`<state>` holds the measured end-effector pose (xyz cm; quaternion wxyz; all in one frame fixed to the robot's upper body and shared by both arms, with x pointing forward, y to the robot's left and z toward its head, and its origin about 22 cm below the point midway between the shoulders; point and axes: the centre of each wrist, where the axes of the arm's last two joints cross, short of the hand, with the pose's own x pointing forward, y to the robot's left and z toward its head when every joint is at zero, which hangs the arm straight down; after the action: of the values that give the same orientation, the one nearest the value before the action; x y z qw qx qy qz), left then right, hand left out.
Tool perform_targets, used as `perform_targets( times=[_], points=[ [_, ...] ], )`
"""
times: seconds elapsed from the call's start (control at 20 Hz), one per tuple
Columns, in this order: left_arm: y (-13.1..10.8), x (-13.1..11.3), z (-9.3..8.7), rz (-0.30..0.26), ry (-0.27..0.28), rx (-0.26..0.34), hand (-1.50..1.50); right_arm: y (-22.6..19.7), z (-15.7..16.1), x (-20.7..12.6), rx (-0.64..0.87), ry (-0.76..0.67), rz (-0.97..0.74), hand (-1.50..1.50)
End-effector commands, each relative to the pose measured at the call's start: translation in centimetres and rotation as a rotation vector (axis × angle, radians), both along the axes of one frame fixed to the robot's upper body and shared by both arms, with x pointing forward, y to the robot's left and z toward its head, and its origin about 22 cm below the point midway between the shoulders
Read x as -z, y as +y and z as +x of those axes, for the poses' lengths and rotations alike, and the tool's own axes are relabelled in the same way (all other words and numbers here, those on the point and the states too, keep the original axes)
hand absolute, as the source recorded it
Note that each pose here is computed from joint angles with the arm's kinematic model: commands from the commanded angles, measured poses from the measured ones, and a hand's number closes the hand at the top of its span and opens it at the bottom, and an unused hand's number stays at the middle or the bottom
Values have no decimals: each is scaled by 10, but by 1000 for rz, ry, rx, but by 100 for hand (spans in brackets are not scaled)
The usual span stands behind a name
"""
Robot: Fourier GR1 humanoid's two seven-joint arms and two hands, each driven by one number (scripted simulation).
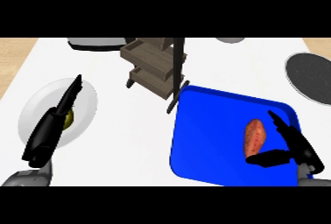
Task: Pick the sweet potato from the tray and place it in the tiered basket
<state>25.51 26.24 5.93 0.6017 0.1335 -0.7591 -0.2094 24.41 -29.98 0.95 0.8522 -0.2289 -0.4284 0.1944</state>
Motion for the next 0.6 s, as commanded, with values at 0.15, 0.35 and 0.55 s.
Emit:
perform_targets(
  times=[0.15,0.35,0.55],
  points=[
    [2,6,-8,4,0,13,0,27,19,8,-55,28,-10,-150],
    [-1,5,6,15,-9,0,0,22,3,16,-30,-112,142,150],
    [9,0,6,-17,3,-2,0,26,14,27,-67,-167,25,150]
  ],
)
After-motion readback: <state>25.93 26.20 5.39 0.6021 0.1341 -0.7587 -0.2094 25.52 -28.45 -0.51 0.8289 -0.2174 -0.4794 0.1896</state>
